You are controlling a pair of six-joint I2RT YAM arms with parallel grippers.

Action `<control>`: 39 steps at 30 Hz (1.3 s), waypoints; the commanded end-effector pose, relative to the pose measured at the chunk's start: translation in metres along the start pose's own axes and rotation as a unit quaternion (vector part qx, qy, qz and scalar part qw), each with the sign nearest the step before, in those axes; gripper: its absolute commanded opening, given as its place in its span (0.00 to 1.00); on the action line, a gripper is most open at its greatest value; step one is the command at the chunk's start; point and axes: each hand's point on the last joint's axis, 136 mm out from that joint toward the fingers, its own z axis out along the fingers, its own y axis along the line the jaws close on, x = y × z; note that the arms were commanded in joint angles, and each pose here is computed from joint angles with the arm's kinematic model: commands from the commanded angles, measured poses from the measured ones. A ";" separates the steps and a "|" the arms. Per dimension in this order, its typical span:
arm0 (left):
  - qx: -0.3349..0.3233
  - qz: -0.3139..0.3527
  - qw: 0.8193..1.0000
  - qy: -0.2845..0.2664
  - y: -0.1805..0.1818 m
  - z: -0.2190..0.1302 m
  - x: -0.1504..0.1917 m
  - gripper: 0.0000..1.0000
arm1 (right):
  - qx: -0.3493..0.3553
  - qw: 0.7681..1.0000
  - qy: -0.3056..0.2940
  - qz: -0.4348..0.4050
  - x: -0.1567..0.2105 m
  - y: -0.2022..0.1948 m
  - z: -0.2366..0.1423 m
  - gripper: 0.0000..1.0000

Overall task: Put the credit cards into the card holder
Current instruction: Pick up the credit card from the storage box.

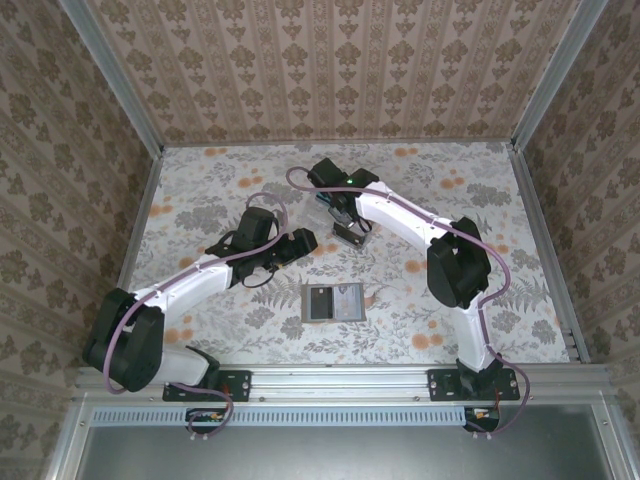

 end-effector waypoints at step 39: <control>0.268 -0.007 0.963 0.008 -0.122 -0.035 -0.041 0.84 | -0.555 0.708 -0.076 0.430 0.015 0.033 -0.158 0.00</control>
